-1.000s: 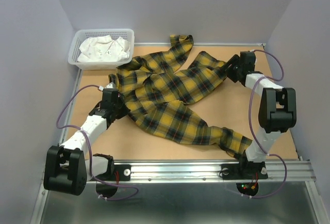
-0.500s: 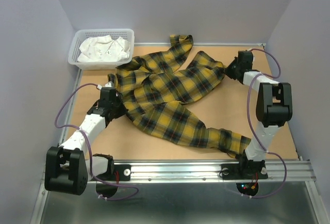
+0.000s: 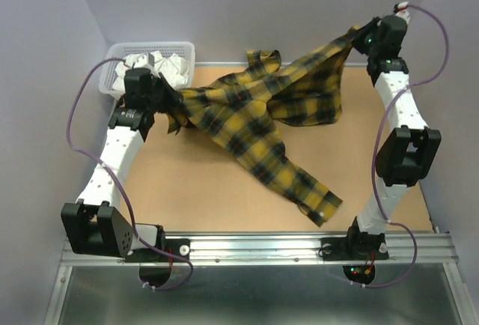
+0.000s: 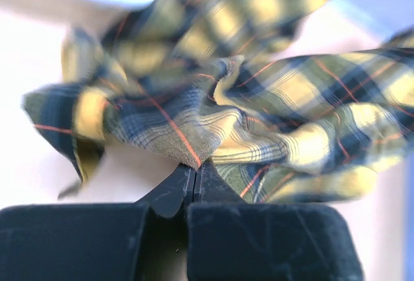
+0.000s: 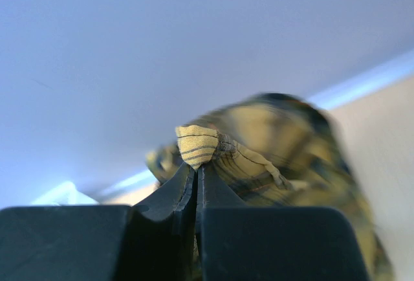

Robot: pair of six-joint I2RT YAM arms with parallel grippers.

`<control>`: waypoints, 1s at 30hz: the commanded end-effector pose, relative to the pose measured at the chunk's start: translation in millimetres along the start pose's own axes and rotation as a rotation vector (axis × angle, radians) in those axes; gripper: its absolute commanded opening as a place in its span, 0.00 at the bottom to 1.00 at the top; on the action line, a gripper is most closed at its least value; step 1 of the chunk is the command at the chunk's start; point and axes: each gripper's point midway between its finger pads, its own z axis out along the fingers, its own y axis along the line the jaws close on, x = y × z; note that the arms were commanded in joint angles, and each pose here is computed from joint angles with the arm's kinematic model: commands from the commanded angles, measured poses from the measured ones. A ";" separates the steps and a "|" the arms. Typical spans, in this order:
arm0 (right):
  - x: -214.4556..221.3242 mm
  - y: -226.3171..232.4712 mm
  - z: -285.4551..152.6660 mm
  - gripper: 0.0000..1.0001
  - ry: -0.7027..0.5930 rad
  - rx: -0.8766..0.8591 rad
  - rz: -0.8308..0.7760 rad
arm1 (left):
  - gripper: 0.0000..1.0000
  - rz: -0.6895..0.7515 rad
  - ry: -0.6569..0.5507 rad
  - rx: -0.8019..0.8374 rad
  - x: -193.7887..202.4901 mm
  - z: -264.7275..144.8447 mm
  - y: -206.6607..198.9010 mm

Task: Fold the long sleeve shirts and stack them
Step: Flatten the shirt out

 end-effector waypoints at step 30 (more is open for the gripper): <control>-237.8 159.9 -105.3 0.01 -0.588 -0.378 -0.164 | 0.00 0.109 -0.407 0.505 -215.8 -128.9 -147.1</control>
